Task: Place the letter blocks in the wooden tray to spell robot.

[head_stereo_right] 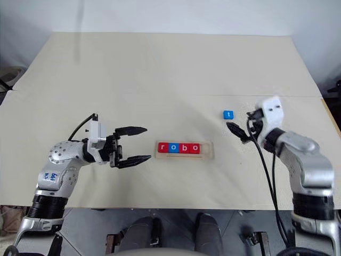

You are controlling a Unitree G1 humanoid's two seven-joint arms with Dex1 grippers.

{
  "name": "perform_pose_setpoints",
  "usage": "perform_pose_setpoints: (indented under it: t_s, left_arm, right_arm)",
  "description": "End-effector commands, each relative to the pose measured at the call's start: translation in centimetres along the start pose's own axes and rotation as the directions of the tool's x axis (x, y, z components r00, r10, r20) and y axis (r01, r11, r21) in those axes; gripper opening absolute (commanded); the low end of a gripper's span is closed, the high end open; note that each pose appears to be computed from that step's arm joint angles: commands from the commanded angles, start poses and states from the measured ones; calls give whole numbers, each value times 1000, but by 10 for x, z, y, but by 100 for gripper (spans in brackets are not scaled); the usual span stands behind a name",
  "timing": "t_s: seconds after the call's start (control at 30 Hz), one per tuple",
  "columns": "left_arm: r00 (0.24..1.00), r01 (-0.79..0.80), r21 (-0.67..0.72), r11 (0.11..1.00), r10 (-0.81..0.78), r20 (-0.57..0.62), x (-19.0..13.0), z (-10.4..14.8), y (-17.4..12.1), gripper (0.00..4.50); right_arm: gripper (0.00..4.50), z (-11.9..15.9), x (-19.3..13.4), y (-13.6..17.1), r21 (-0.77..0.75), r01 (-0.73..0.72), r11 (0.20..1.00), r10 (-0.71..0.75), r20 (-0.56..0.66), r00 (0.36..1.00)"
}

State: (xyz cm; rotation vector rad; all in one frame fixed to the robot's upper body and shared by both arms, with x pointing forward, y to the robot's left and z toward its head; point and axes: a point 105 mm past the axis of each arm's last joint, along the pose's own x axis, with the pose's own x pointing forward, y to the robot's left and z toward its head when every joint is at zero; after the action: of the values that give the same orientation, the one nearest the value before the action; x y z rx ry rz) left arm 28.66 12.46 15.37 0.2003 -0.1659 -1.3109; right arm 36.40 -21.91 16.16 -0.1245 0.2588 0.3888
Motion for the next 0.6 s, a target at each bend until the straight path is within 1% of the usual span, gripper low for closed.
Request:
perform_pose_setpoints:
  t_s: [0.03, 0.13, 0.27, 0.37, 0.5, 0.6]
  left_arm:
    - [1000, 0, 50, 999, -1, 25, 3, 9, -3, 450]
    - [1000, -6, 55, 998, 4, 27, 2, 10, -4, 450]
    - [999, -21, 55, 998, 19, 29, 1, 8, -5, 450]
    - [999, -24, 54, 998, 23, 30, 1, 8, -6, 450]
    - [999, -33, 55, 998, 31, 31, 1, 8, -6, 450]
    - [999, -37, 55, 998, 35, 32, 1, 9, -6, 450]
  right_arm:
    - [448, 2, 13, -15, -11, 117, 993, -118, -71, 990]
    - [448, 8, 22, -15, 1, 138, 990, -137, -83, 987]
    - [448, 14, 33, -6, 24, 126, 992, -123, -87, 989]
    - [448, 15, 40, -2, 45, 124, 991, -119, -95, 988]
    - [448, 7, 48, -5, 64, 192, 979, -182, -132, 974]
    - [384, 1, 51, -9, 66, 243, 968, -231, -151, 961]
